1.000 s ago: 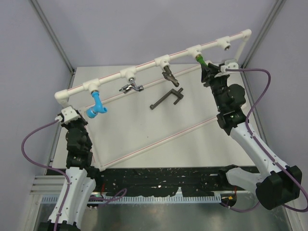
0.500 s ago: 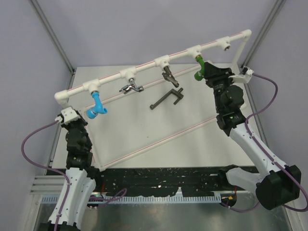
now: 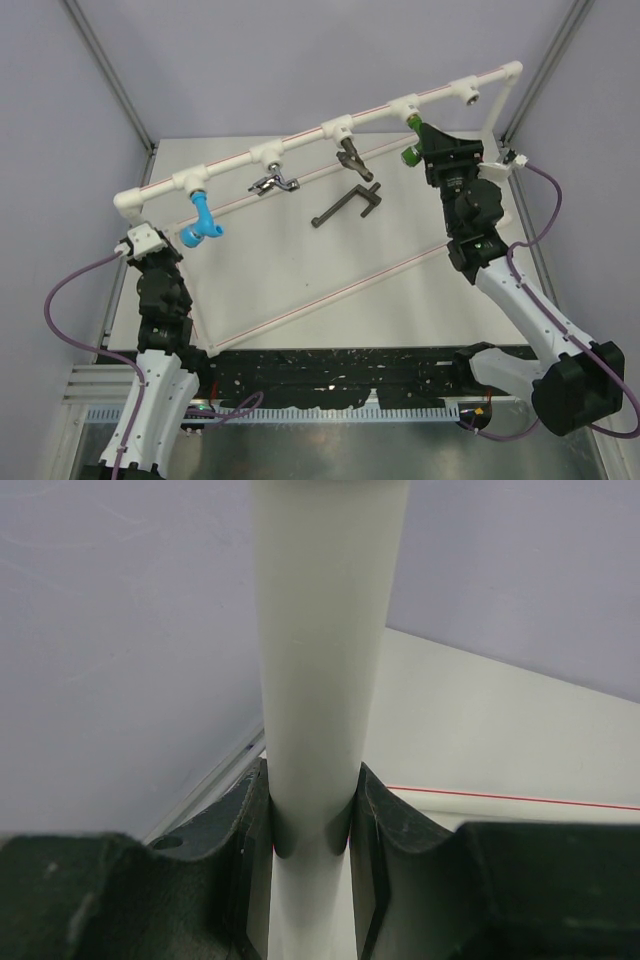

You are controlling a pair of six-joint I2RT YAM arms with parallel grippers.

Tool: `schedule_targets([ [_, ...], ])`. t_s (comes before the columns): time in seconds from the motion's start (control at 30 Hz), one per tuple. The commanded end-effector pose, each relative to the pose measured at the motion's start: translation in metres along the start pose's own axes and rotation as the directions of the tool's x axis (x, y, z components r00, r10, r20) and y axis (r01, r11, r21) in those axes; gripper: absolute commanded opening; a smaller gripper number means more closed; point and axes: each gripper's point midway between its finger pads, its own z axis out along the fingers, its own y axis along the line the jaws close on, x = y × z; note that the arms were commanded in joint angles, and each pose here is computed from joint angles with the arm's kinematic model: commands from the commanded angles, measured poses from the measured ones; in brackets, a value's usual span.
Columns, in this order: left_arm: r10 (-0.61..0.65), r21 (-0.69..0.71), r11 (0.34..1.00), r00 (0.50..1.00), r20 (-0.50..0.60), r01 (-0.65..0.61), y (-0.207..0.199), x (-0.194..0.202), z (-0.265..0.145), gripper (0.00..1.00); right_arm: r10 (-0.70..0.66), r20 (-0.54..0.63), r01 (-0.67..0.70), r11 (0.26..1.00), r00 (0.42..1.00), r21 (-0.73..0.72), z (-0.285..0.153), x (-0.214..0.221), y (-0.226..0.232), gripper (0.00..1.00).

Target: Install the water faucets

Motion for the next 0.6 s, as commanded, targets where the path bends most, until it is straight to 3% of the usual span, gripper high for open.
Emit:
schedule_targets([
  [0.0,-0.133,0.144,0.983,0.979,0.157,0.110,-0.026,-0.053,-0.003,0.00,-0.012,-0.128,-0.005,0.991,0.992,-0.135,-0.020,0.019,0.039,0.74],
  [0.17,-0.136,0.145,0.983,0.978,0.159,0.113,-0.026,-0.054,-0.004,0.00,-0.169,-0.081,0.155,0.976,0.982,-0.155,-0.030,0.001,0.035,0.82],
  [0.23,-0.134,0.148,0.983,0.978,0.157,0.111,-0.026,-0.053,-0.004,0.00,-0.307,-0.065,0.293,0.942,0.950,-0.162,-0.035,-0.009,0.034,0.84],
  [0.27,-0.134,0.145,0.983,0.978,0.157,0.111,-0.026,-0.053,-0.004,0.00,-0.423,-0.058,0.410,0.898,0.904,-0.160,-0.039,-0.014,0.033,0.86],
  [0.4,-0.137,0.151,0.982,0.978,0.159,0.113,-0.027,-0.054,-0.004,0.00,-0.761,-0.064,0.748,0.647,0.645,-0.150,-0.048,-0.031,0.027,0.89],
  [0.43,-0.137,0.151,0.982,0.978,0.159,0.113,-0.027,-0.054,-0.004,0.00,-0.849,-0.036,0.835,0.526,0.528,-0.159,-0.050,-0.040,0.031,0.89],
  [0.47,-0.138,0.150,0.982,0.977,0.161,0.114,-0.026,-0.054,-0.004,0.00,-0.884,-0.057,0.871,0.467,0.464,-0.154,-0.053,-0.042,0.025,0.89],
  [0.5,-0.138,0.150,0.982,0.977,0.161,0.114,-0.026,-0.054,-0.004,0.00,-0.943,-0.025,0.929,0.333,0.333,-0.162,-0.055,-0.051,0.030,0.90],
  [0.53,-0.139,0.150,0.982,0.977,0.162,0.115,-0.026,-0.055,-0.005,0.00,-0.965,-0.023,0.948,0.260,0.260,-0.184,-0.058,-0.052,0.029,0.90],
  [0.57,-0.139,0.148,0.982,0.977,0.162,0.115,-0.026,-0.055,-0.005,0.00,-0.995,0.013,0.969,0.090,0.096,-0.230,-0.062,-0.053,0.034,0.93],
])
